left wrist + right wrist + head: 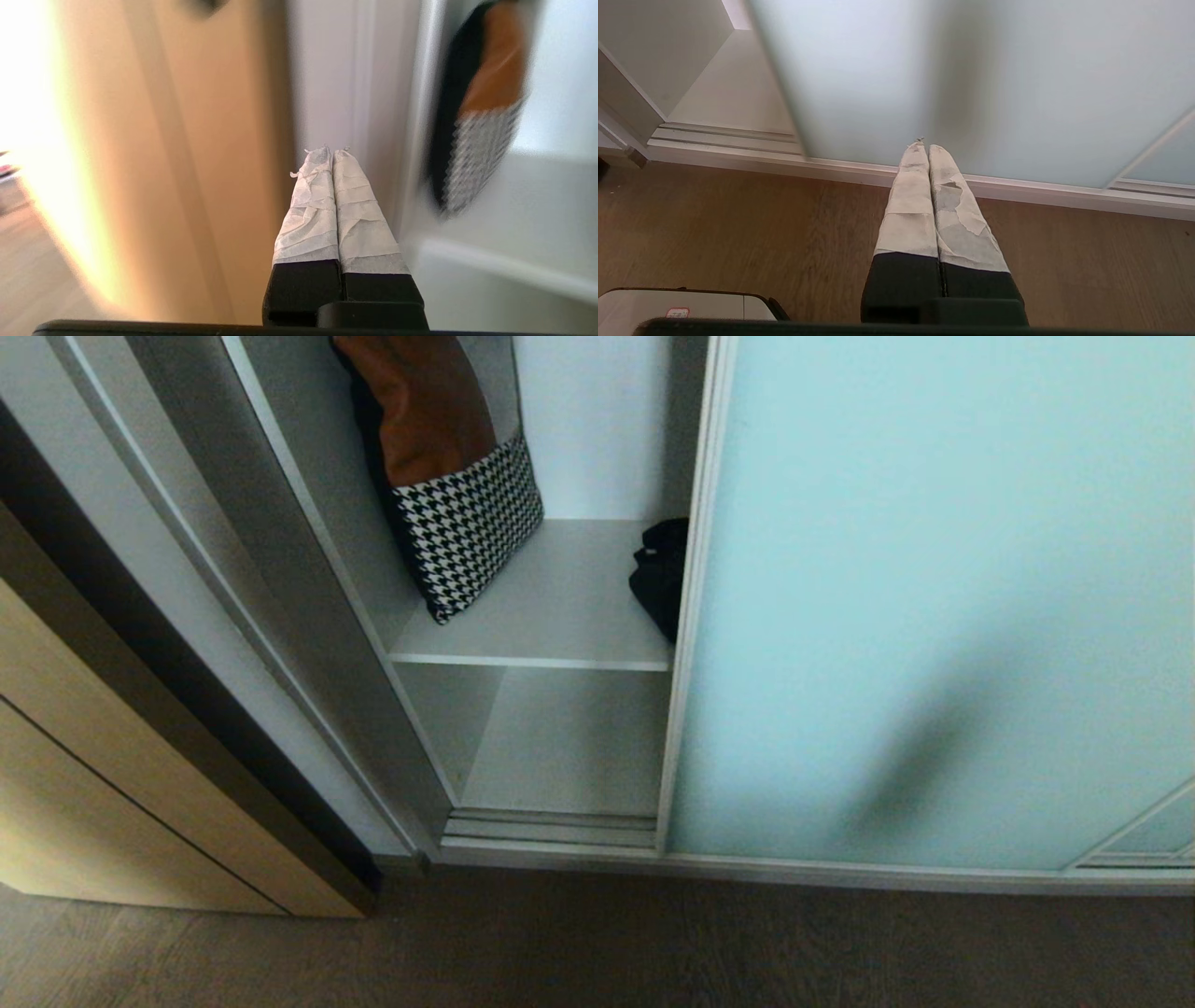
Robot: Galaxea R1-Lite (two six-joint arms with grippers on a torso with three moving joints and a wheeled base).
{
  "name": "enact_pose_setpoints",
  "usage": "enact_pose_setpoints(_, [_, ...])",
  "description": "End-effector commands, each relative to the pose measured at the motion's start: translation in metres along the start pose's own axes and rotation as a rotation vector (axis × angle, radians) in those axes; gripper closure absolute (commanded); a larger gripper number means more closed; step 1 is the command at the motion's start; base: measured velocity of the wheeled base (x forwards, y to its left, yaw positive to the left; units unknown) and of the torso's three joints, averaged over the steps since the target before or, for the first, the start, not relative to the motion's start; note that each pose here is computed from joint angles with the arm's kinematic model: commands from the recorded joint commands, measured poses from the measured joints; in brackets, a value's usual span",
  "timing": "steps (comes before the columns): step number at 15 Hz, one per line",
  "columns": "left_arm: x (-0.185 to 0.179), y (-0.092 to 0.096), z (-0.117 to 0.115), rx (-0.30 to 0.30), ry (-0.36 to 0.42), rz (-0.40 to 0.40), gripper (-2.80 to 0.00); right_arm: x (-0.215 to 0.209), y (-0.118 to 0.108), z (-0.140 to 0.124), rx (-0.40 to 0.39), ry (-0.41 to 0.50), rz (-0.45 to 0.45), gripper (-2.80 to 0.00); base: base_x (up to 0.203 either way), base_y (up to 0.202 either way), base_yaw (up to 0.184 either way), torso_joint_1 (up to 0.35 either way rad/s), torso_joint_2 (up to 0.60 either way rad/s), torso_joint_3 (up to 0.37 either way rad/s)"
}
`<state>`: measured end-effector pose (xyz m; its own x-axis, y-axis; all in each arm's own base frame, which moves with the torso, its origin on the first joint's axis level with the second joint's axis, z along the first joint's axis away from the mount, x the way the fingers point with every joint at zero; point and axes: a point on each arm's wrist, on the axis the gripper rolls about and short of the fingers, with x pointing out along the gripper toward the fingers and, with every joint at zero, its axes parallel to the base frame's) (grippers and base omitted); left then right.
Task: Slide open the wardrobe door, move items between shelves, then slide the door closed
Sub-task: Open the door
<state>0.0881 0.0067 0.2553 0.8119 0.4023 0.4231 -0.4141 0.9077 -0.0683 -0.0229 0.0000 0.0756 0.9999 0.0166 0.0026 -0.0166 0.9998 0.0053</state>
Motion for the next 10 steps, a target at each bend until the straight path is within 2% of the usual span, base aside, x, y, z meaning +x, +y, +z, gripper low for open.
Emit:
enact_pose_setpoints(1, [-0.070, 0.033, -0.011, -0.033, -0.078, 0.046, 0.00, 0.000, 0.000, 0.000, 0.001, 0.000, 0.001, 0.00, 0.000, 0.000, 0.000, 0.000, 0.00, 0.000])
enact_pose_setpoints(4, [-0.113, 0.049, -0.036, -0.028, -0.056, 0.118, 0.00, 0.000, 0.000, 0.000, 0.000, 0.000, 0.001, 0.00, 0.000, 0.000, 0.000, 0.000, 0.00, 0.000])
enact_pose_setpoints(5, [-0.120, 0.051, -0.045, -0.040, -0.014, 0.131, 0.00, 0.000, 0.000, 0.000, 0.000, 0.000, 0.000, 0.00, 0.000, 0.000, 0.000, 0.000, 0.00, 0.000])
enact_pose_setpoints(6, [-0.124, 0.051, -0.058, -0.084, 0.063, 0.131, 0.00, 0.000, 0.000, 0.000, 0.001, -0.001, 0.002, 0.00, 0.000, 0.000, 0.000, 0.000, 0.00, 0.000])
enact_pose_setpoints(7, [-0.126, 0.050, -0.066, -0.090, 0.126, 0.083, 0.00, 0.000, 0.000, 0.000, 0.000, 0.000, 0.001, 0.00, 0.000, 0.000, 0.000, 0.000, 0.00, 0.000])
enact_pose_setpoints(9, [-0.141, 0.049, -0.079, -0.088, 0.194, -0.176, 0.00, 0.000, 0.000, 0.000, 0.000, -0.002, 0.001, 0.00, 0.000, 0.000, 0.000, 0.000, 0.00, 0.000])
enact_pose_setpoints(10, [-0.152, 0.050, -0.086, -0.065, 0.217, -0.288, 0.00, 0.000, 0.000, 0.000, -0.001, -0.002, 0.000, 0.00, 0.000, 0.000, 0.000, 0.000, 0.00, 0.000])
